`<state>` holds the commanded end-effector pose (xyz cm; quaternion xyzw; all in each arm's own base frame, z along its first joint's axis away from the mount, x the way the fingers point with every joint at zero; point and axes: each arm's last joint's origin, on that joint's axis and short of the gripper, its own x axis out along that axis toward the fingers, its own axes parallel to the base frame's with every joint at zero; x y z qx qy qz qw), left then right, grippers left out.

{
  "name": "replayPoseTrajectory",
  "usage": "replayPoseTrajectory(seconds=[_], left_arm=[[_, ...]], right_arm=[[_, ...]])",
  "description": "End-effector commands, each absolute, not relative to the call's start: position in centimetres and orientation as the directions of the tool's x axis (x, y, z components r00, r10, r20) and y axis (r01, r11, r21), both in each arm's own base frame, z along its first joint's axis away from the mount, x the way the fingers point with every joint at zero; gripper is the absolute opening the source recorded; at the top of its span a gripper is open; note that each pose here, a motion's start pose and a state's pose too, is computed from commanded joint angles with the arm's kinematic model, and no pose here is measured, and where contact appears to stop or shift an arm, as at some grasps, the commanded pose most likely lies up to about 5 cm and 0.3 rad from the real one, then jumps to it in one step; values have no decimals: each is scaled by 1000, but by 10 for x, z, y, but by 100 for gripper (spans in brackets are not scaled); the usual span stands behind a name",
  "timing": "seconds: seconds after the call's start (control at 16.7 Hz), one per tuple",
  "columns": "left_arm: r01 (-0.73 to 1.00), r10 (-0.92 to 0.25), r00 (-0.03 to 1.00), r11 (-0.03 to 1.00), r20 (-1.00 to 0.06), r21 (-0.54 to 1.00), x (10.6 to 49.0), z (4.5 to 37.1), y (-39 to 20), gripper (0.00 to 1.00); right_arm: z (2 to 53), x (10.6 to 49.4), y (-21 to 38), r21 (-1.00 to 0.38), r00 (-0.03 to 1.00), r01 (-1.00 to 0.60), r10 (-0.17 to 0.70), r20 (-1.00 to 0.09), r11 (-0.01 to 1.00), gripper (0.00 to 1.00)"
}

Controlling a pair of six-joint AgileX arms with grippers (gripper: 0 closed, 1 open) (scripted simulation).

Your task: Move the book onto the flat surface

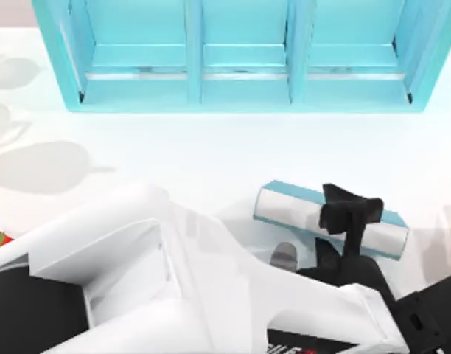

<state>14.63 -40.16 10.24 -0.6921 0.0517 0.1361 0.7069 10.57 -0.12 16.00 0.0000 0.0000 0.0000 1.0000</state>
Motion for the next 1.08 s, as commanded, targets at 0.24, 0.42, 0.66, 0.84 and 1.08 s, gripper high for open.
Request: replayPoseTrajectory(seconds=[0.24, 0.42, 0.66, 0.84, 1.08], left_arm=[[-264, 121, 958, 5, -262, -964, 146, 102, -402, 100], [-266, 121, 957, 8, -263, -964, 146, 102, -401, 100], [-272, 116, 956, 12, -269, -962, 137, 97, -404, 100], [-286, 111, 953, 16, -283, -958, 118, 89, -408, 100], [-301, 112, 948, 23, -297, -953, 83, 81, -410, 100]], right_arm=[[160, 106, -1, 0, 1000, 0, 0, 0, 1000, 100], [160, 106, -1, 0, 1000, 0, 0, 0, 1000, 100], [160, 106, -1, 0, 1000, 0, 0, 0, 1000, 100], [160, 106, -1, 0, 1000, 0, 0, 0, 1000, 100], [160, 106, -1, 0, 1000, 0, 0, 0, 1000, 100]])
